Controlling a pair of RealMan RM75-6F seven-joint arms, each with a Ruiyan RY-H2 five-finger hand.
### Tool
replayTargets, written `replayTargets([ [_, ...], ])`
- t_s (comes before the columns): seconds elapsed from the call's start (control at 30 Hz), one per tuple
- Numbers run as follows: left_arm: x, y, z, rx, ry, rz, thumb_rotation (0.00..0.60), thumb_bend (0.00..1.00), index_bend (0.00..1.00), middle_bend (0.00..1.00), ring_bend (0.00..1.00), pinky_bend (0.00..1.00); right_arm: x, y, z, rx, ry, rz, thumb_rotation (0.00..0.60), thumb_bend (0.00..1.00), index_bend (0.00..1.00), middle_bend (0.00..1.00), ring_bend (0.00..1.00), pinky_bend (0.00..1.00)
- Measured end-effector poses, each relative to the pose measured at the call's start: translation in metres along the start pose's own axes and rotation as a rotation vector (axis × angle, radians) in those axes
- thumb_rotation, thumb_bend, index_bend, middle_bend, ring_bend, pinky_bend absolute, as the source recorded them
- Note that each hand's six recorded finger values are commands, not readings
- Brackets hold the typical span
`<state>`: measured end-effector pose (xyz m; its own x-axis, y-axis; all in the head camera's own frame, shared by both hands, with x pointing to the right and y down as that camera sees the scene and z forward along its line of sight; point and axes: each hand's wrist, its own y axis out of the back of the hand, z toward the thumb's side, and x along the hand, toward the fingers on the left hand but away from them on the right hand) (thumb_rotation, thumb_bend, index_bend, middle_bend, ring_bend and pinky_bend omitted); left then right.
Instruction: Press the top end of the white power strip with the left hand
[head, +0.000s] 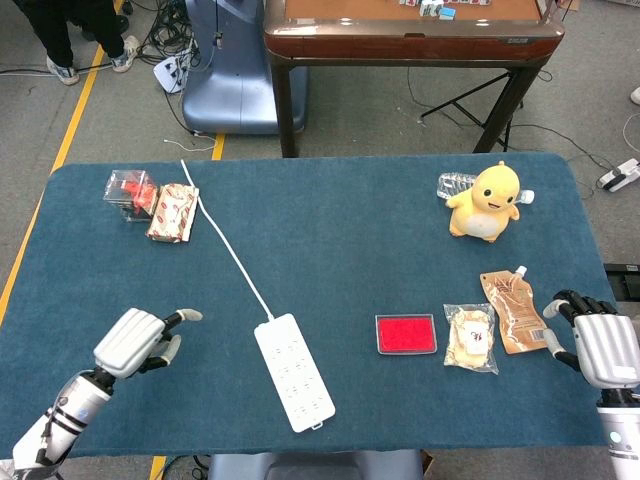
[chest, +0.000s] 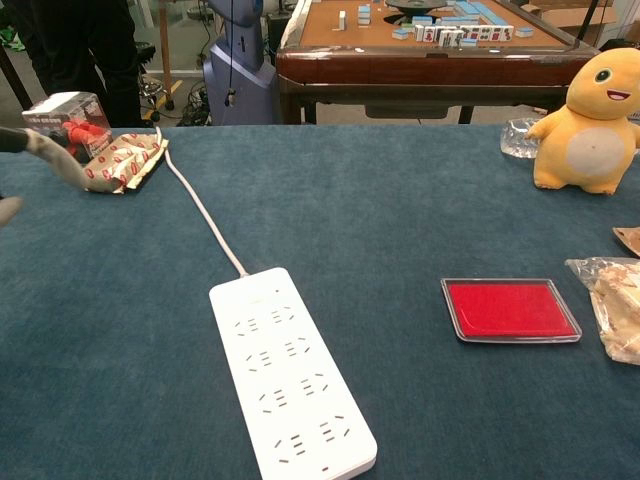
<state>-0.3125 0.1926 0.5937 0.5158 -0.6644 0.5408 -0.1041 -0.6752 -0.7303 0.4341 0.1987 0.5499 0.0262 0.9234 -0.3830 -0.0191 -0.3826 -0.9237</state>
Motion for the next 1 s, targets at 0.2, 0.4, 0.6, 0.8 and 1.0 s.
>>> replayTargets([
  [0.2, 0.039, -0.019, 0.038, 0.040, -0.132, -0.089, 0.600, 0.69, 0.32, 1.00, 1.00, 1.00, -0.001, 0.005, 0.001, 0.010, -0.004, -0.003, 0.600, 0.29, 0.46, 0.33, 0.37, 0.41],
  [0.4, 0.063, -0.030, 0.055, 0.086, -0.177, -0.111, 0.600, 0.69, 0.30, 1.00, 1.00, 1.00, -0.004, 0.005, 0.001, 0.010, -0.009, 0.003, 0.600, 0.29, 0.46, 0.34, 0.36, 0.41],
  [0.6, 0.078, -0.041, 0.063, 0.100, -0.177, -0.143, 0.600, 0.70, 0.30, 1.00, 1.00, 1.00, -0.007, 0.000, 0.002, 0.002, -0.005, 0.015, 0.600, 0.29, 0.46, 0.34, 0.36, 0.41],
  [0.8, 0.088, -0.052, 0.074, 0.075, -0.172, -0.169, 0.600, 0.72, 0.30, 1.00, 1.00, 1.00, -0.008, -0.002, 0.003, -0.004, 0.003, 0.017, 0.600, 0.29, 0.46, 0.33, 0.36, 0.41],
  [1.0, 0.097, -0.064, 0.081, 0.092, -0.164, -0.184, 0.600, 0.72, 0.30, 1.00, 1.00, 1.00, -0.007, 0.001, 0.002, -0.006, 0.002, 0.009, 0.600, 0.29, 0.46, 0.34, 0.36, 0.41],
])
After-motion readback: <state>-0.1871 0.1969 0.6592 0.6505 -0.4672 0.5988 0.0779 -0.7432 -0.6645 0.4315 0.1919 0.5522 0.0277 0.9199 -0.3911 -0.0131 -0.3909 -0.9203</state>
